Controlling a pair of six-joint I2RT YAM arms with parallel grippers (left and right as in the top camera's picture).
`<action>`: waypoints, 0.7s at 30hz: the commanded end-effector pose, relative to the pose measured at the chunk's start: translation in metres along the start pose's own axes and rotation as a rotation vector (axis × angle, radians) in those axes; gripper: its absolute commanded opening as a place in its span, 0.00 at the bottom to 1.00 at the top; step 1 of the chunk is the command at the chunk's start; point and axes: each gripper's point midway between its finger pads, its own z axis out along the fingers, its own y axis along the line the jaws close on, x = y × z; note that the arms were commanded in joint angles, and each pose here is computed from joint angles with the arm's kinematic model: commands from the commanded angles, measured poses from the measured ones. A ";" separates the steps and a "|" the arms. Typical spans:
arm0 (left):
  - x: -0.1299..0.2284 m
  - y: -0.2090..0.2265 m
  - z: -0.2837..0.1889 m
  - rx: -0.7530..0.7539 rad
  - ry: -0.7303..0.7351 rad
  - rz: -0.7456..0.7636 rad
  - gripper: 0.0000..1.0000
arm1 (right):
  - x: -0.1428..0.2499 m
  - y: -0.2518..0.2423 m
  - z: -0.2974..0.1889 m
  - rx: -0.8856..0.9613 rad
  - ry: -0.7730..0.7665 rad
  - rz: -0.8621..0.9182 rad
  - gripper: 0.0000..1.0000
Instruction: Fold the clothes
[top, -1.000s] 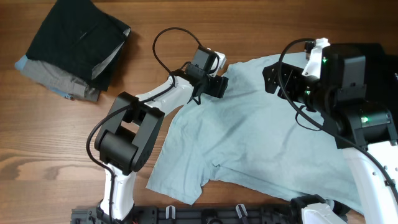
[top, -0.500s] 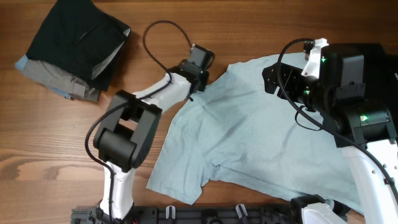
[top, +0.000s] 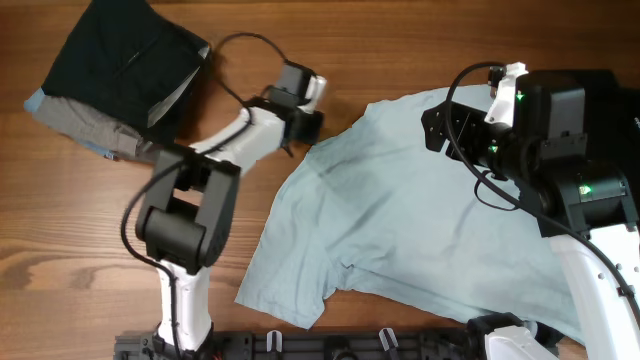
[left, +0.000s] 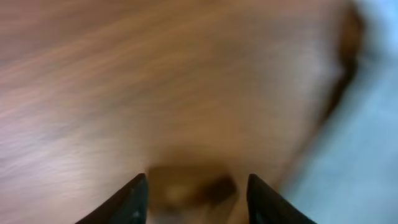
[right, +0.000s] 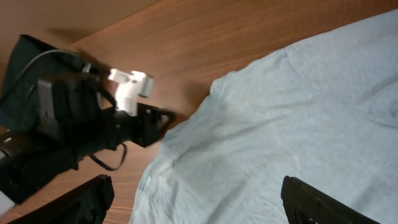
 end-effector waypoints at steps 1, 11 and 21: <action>0.037 -0.059 0.016 0.167 0.104 0.096 0.56 | -0.004 -0.002 0.000 0.013 -0.010 -0.001 0.91; 0.073 -0.036 0.042 -0.075 0.208 0.086 0.04 | -0.003 -0.002 0.000 0.015 -0.005 0.002 0.91; 0.082 0.154 0.005 -0.620 0.187 -0.274 0.04 | 0.001 -0.004 0.000 0.024 0.010 0.002 0.91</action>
